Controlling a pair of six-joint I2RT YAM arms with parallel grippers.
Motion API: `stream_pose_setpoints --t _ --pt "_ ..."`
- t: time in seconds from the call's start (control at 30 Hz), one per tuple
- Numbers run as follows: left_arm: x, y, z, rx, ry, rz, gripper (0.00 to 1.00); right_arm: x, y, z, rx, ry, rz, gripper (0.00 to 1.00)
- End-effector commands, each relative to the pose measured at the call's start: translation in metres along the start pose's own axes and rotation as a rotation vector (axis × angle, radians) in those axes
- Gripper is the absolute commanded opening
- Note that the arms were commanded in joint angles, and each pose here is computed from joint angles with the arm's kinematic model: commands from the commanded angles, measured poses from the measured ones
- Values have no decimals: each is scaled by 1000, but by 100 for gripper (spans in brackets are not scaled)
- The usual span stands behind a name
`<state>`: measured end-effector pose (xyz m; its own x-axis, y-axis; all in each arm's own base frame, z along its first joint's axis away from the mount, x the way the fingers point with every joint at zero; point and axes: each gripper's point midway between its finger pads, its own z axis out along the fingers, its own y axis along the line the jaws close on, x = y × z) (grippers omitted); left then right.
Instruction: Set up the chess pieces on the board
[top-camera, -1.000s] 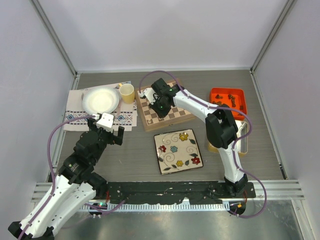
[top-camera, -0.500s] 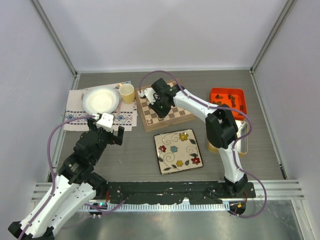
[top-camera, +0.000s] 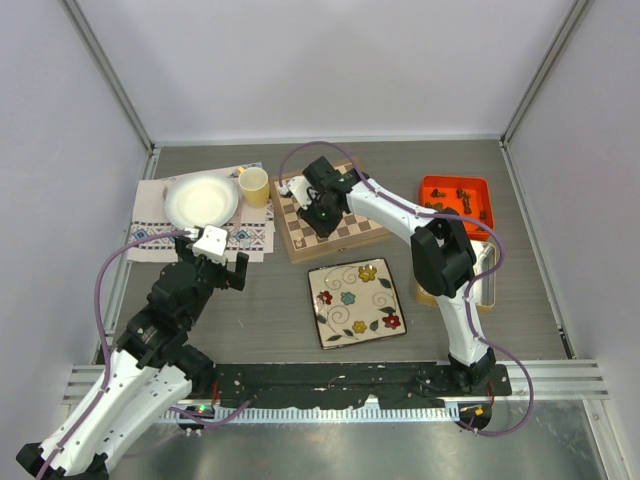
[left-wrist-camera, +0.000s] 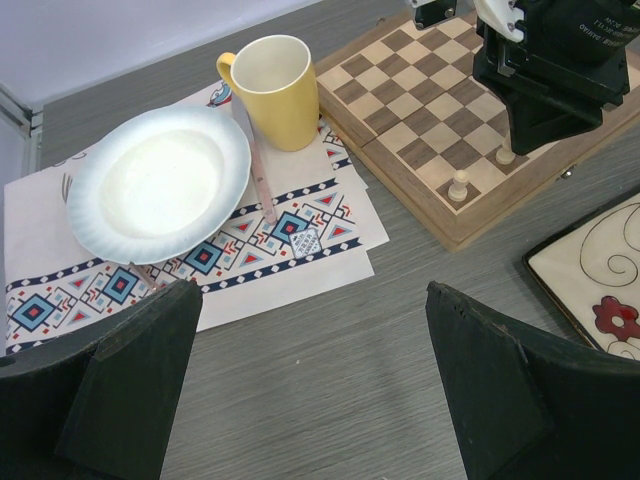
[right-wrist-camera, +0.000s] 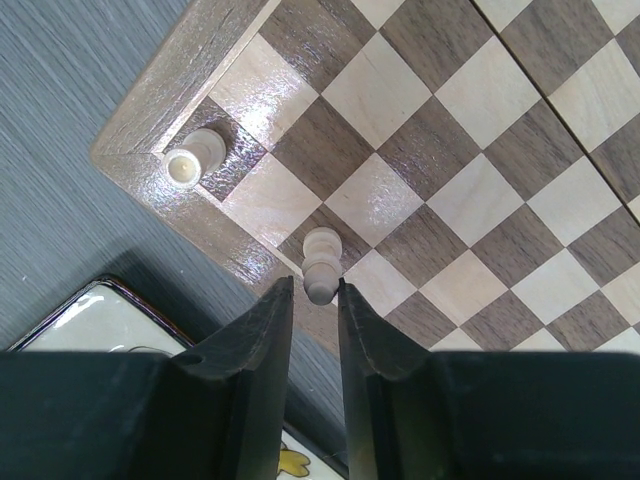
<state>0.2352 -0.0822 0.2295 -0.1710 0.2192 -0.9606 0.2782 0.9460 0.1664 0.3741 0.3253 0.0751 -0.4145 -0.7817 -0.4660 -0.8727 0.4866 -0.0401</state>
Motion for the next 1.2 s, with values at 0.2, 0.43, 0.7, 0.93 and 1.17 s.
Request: stream_pose_setpoints --t 0.2,0.43,0.7,0.93,1.17 --pt "-19 2 -1 -5 -65 -39 100 -21 -1 -27 10 -76 -7 44" --pt "-18 3 0 -8 -62 -40 100 -41 -12 -50 47 -133 -18 56" --pt "-17 -1 2 10 -50 -41 100 -51 -13 -95 46 -211 -53 58" --pt "-24 -17 2 90 -22 -90 99 -42 -3 -150 -42 -324 -84 58" --pt "-51 -41 -3 198 -72 -335 100 -4 -10 -221 -133 -520 -42 59"
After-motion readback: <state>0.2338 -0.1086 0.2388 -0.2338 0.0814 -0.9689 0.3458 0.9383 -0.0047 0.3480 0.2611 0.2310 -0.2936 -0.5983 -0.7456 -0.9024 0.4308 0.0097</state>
